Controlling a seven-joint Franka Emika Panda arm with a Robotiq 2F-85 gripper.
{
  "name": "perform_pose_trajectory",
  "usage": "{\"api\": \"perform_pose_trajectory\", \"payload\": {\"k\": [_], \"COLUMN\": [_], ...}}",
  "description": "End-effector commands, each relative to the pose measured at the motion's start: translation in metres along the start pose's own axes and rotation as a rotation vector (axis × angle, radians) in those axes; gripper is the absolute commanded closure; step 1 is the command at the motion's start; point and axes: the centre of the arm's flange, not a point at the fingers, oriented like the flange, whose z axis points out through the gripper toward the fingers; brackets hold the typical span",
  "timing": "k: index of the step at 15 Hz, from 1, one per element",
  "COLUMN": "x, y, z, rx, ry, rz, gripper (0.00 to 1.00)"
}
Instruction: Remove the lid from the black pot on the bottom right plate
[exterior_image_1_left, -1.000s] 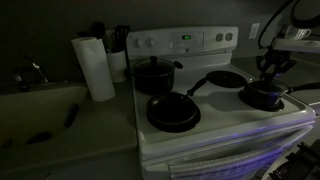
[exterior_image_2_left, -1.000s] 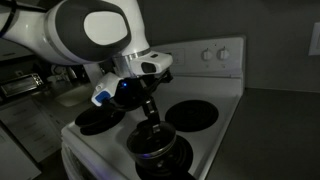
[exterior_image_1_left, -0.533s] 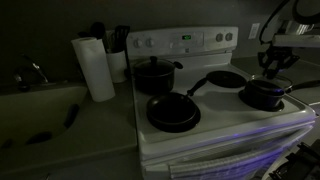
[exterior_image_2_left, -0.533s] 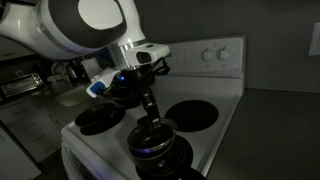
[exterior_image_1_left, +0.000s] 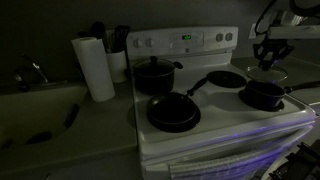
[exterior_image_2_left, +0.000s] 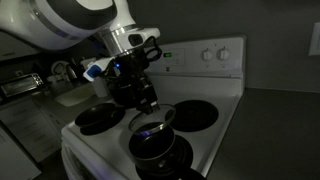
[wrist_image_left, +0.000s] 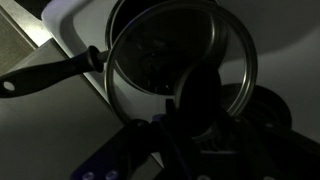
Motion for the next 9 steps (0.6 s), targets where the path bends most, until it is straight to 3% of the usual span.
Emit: {"api": "perform_pose_trajectory", "payload": {"k": [1,9], "x": [0.005,-0.033], "y": [-0.03,-0.135], "z": [-0.022,-0.032], "rx": [-0.007,0.077], "ry": [0.028,0.03], "rz": [-0.07,-0.326], "gripper": [0.88,0.88]}}
